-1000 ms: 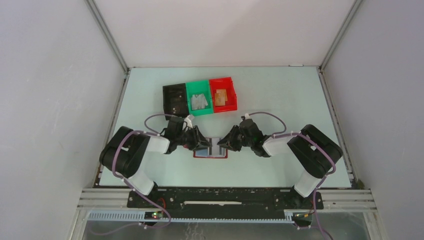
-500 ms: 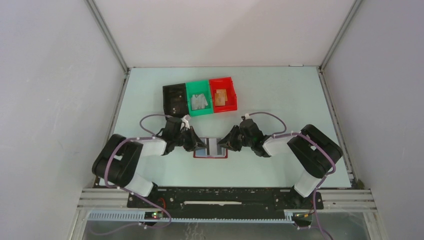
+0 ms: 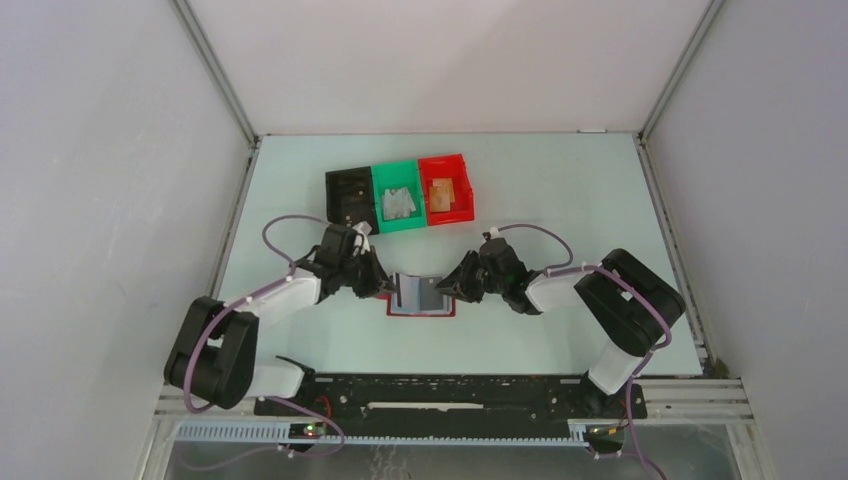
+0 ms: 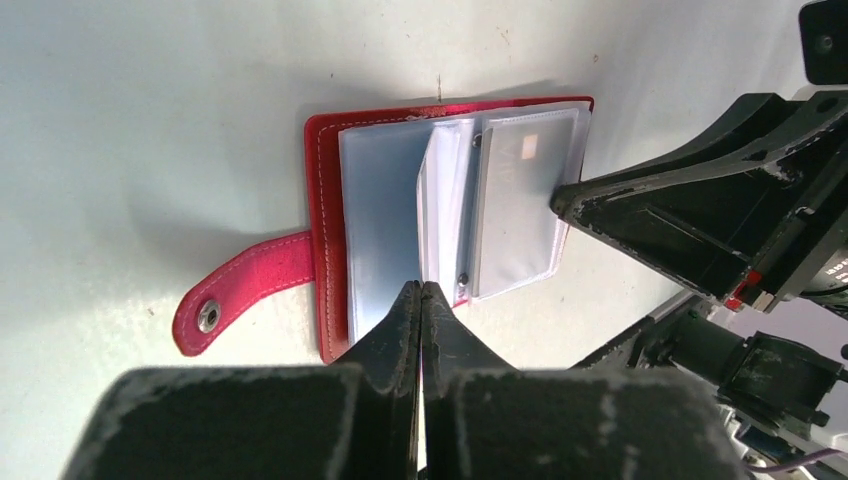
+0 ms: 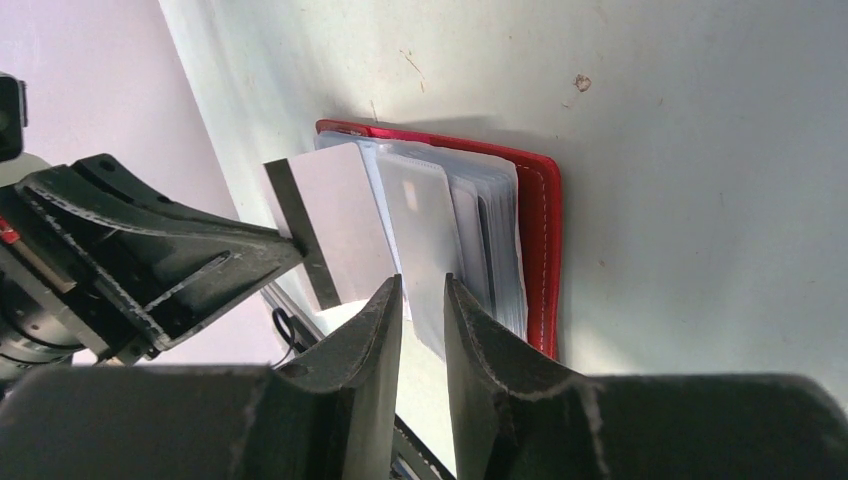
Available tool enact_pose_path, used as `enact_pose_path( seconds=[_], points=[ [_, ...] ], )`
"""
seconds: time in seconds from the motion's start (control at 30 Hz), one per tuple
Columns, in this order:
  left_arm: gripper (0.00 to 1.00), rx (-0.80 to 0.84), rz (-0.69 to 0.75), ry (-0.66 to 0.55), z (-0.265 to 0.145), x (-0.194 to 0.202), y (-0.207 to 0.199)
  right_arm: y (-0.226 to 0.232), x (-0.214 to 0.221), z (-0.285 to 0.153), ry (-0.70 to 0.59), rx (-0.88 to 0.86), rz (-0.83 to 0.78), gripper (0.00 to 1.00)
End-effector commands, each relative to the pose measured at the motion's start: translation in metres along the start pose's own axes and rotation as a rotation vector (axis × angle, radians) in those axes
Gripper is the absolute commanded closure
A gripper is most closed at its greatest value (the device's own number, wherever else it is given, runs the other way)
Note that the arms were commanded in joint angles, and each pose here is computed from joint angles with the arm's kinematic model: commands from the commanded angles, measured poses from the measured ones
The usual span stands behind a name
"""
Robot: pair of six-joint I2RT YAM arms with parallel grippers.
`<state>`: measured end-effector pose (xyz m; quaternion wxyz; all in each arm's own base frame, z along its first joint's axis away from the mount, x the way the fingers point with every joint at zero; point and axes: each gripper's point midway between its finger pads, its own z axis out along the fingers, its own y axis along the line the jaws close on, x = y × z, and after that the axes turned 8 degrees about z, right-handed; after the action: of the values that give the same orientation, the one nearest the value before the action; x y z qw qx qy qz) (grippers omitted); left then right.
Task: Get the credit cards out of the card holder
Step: Remove the credit card from the card holder, then place the credit card in the storage box.
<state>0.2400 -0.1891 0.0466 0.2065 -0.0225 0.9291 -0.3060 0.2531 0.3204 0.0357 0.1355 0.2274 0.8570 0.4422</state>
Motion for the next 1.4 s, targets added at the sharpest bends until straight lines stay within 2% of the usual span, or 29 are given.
enact_pose_path(
  seconds=[0.0, 0.47, 0.6, 0.8, 1.03, 1.37],
  points=[
    [1.00, -0.052, 0.059, -0.014, -0.017, -0.012, -0.001, -0.036, 0.000, 0.000, -0.013, 0.113, 0.014, 0.69],
    [1.00, -0.159, 0.153, -0.059, -0.062, -0.047, -0.017, -0.022, -0.002, -0.007, -0.025, 0.079, 0.002, 0.67],
    [1.00, -0.201, 0.181, -0.105, -0.081, -0.070, -0.027, -0.012, -0.006, -0.016, -0.047, 0.063, -0.015, 0.62],
    [1.00, -0.310, 0.236, -0.175, -0.100, -0.120, -0.037, 0.000, -0.014, -0.033, -0.101, 0.059, -0.047, 0.48],
    [1.00, -0.432, 0.281, -0.217, -0.093, -0.187, -0.044, 0.007, -0.022, -0.055, -0.160, 0.069, -0.088, 0.44],
    [1.00, -0.554, 0.310, -0.224, -0.046, -0.256, -0.037, 0.005, -0.032, -0.083, -0.233, 0.102, -0.109, 0.44]
  ],
)
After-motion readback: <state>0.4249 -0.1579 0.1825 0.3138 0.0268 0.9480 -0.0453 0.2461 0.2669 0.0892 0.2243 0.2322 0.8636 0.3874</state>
